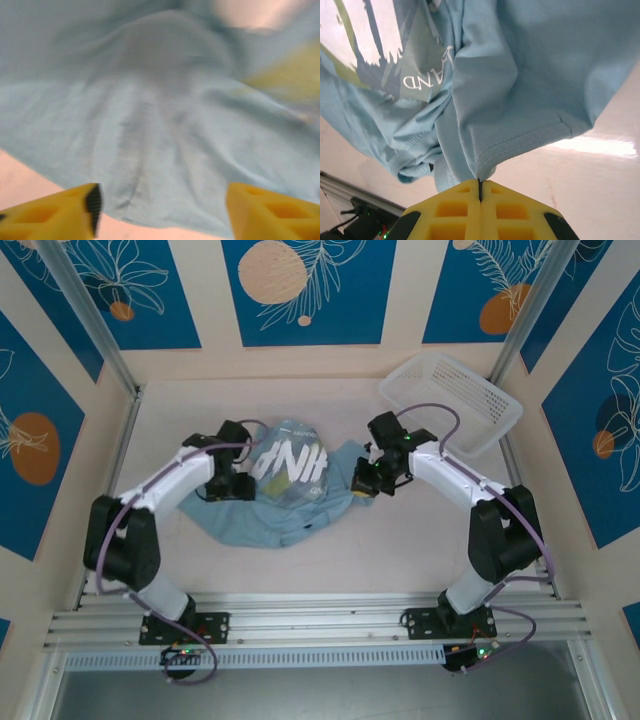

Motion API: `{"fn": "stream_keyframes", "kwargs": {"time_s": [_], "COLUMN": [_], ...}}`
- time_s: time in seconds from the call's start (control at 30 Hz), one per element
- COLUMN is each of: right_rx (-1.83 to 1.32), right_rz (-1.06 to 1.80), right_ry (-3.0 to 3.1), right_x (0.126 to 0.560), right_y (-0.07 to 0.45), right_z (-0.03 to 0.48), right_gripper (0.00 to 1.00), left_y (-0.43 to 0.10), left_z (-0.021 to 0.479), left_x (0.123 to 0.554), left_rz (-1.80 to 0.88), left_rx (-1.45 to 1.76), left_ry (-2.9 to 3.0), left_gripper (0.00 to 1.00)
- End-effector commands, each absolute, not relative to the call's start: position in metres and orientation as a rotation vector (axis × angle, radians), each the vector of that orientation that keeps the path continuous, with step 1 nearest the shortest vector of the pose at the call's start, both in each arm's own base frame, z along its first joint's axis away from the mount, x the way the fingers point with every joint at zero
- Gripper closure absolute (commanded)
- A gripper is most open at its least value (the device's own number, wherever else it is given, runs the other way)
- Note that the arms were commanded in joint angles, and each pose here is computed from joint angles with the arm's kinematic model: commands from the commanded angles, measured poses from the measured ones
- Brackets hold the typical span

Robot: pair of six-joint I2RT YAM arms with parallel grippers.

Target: Fold and stack the t-shirts

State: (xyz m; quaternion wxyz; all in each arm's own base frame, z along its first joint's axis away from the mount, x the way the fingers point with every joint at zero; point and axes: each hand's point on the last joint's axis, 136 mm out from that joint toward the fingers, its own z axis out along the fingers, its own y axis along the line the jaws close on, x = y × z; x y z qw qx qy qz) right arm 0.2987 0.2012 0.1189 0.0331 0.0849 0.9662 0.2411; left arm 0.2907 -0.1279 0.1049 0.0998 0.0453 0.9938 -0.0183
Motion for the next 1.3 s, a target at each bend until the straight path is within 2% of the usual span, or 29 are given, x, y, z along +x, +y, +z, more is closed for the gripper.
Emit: {"fn": "stream_keyframes", "kwargs": {"time_s": [0.0, 0.07, 0.23, 0.37, 0.43, 0.47, 0.53, 0.6, 0.67, 0.7, 0.87, 1.03, 1.17, 1.27], "right_rx": [0.249, 0.263, 0.294, 0.32, 0.339, 0.344, 0.345, 0.34, 0.33, 0.326, 0.373, 0.392, 0.346, 0.288], "right_rz": [0.73, 0.759, 0.82, 0.845, 0.866, 0.877, 0.898, 0.913, 0.917, 0.914, 0.839, 0.775, 0.81, 0.879], "right_ry": [2.96, 2.947, 2.92, 2.888, 2.864, 2.849, 2.818, 2.781, 2.717, 2.683, 2.374, 2.003, 1.802, 1.747], "right_x": [0.314, 0.325, 0.336, 0.341, 0.344, 0.347, 0.352, 0.357, 0.364, 0.368, 0.387, 0.391, 0.397, 0.413], "right_y": [0.193, 0.195, 0.196, 0.193, 0.189, 0.188, 0.187, 0.185, 0.179, 0.174, 0.126, 0.077, 0.068, 0.08], "right_z": [0.131, 0.135, 0.142, 0.15, 0.156, 0.161, 0.172, 0.184, 0.204, 0.215, 0.306, 0.413, 0.479, 0.505], "right_gripper": [1.0, 1.0, 1.0, 1.0, 1.0, 1.0, 1.0, 1.0, 1.0, 1.0, 1.0, 1.0, 1.0, 1.0], "left_y": [-0.19, -0.218, -0.254, -0.281, -0.283, -0.279, -0.267, -0.269, -0.286, -0.296, -0.373, -0.421, -0.429, -0.412], "left_z": [0.108, 0.106, 0.074, 0.056, 0.046, 0.041, 0.036, 0.045, 0.071, 0.088, 0.205, 0.308, 0.404, 0.444], "left_x": [0.257, 0.25, 0.257, 0.252, 0.251, 0.254, 0.265, 0.274, 0.28, 0.281, 0.254, 0.218, 0.214, 0.234], "left_rz": [-0.198, -0.158, 0.01, 0.029, 0.071, 0.13, 0.27, 0.298, 0.203, 0.153, -0.366, -0.806, -1.023, -1.092], "left_rx": [0.618, 0.785, 0.947, 1.049, 1.071, 1.064, 1.031, 1.013, 1.006, 1.004, 1.11, 1.16, 1.08, 0.933], "left_ry": [2.86, 2.779, 2.704, 2.652, 2.635, 2.629, 2.626, 2.598, 2.551, 2.523, 2.351, 2.2, 2.015, 1.97], "left_gripper": [0.18, 0.11, 0.04, 0.03, 0.06, 0.12, 0.32, 0.63, 0.94, 1.0, 1.0, 1.0, 1.0, 1.0]}}
